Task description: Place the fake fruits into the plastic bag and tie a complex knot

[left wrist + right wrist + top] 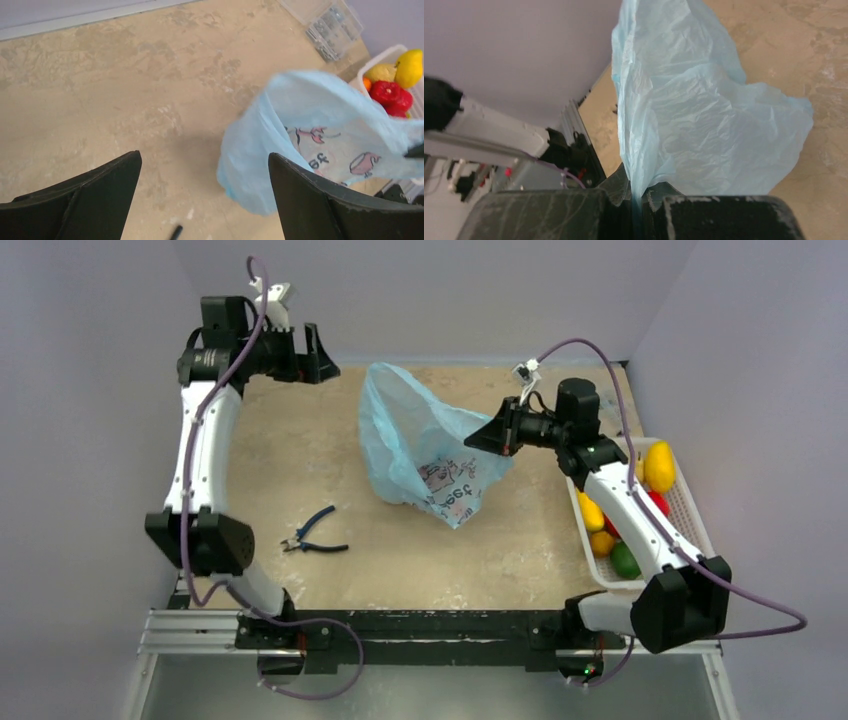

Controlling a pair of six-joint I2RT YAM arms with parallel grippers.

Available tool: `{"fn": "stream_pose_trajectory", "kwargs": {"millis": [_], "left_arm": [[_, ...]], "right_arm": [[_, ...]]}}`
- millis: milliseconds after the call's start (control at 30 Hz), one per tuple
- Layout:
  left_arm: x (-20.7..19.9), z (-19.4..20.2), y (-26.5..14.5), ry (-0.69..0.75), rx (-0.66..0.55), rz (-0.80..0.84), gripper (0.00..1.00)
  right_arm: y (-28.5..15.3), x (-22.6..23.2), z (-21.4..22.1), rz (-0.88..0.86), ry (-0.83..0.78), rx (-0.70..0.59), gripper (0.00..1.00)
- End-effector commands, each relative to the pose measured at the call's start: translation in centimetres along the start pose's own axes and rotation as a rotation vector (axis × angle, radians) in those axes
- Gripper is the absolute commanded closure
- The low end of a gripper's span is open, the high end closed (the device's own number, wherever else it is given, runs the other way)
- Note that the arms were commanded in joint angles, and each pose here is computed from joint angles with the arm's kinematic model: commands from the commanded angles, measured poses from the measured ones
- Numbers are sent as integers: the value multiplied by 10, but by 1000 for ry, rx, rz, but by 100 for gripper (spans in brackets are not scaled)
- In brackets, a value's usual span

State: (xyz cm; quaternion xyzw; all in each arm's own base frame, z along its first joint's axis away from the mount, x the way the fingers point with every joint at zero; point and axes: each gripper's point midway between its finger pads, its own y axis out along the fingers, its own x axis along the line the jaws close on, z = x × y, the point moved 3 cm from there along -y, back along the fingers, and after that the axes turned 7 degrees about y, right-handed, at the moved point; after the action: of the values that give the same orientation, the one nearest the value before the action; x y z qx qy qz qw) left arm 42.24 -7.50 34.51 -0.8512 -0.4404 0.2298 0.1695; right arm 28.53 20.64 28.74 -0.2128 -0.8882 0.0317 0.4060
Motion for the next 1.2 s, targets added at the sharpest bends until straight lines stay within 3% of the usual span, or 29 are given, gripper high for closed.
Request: {"fn": "stream_pose_trajectory", "kwargs": {"millis": [0, 167, 267, 433, 700, 767, 800, 833, 900, 1033, 1167], "left_arm": [[-73, 2, -63, 66, -154, 1, 0], [-118, 70, -48, -3, -62, 48, 0], [-143, 81, -32, -15, -44, 103, 0], [-155, 90, 6, -83, 37, 83, 14], [-157, 108, 54, -150, 166, 34, 26], [-160, 107, 57, -162, 170, 76, 41], [-162, 101, 56, -174, 151, 135, 65], [-164, 96, 53, -200, 128, 216, 84], [-151, 88, 37, -234, 65, 322, 100], [-106, 97, -8, -214, -29, 299, 100], [-60, 132, -32, -230, 17, 180, 100]], "right_arm": [[-5, 29, -39, -5, 145, -228, 100], [-1, 24, -38, -7, 174, -234, 100], [0, 24, -39, -9, 170, -232, 100], [-2, 24, -37, 1, 158, -222, 100], [-5, 31, -34, -33, 119, -213, 100], [-7, 33, -31, -46, 113, -203, 100], [-9, 31, -29, -48, 115, -200, 100], [-14, 27, -28, -45, 120, -199, 100], [-27, 10, -26, -28, 124, -201, 100], [-59, -33, -24, 69, 168, -221, 100], [-84, -71, -28, 201, 177, -284, 100]]}}
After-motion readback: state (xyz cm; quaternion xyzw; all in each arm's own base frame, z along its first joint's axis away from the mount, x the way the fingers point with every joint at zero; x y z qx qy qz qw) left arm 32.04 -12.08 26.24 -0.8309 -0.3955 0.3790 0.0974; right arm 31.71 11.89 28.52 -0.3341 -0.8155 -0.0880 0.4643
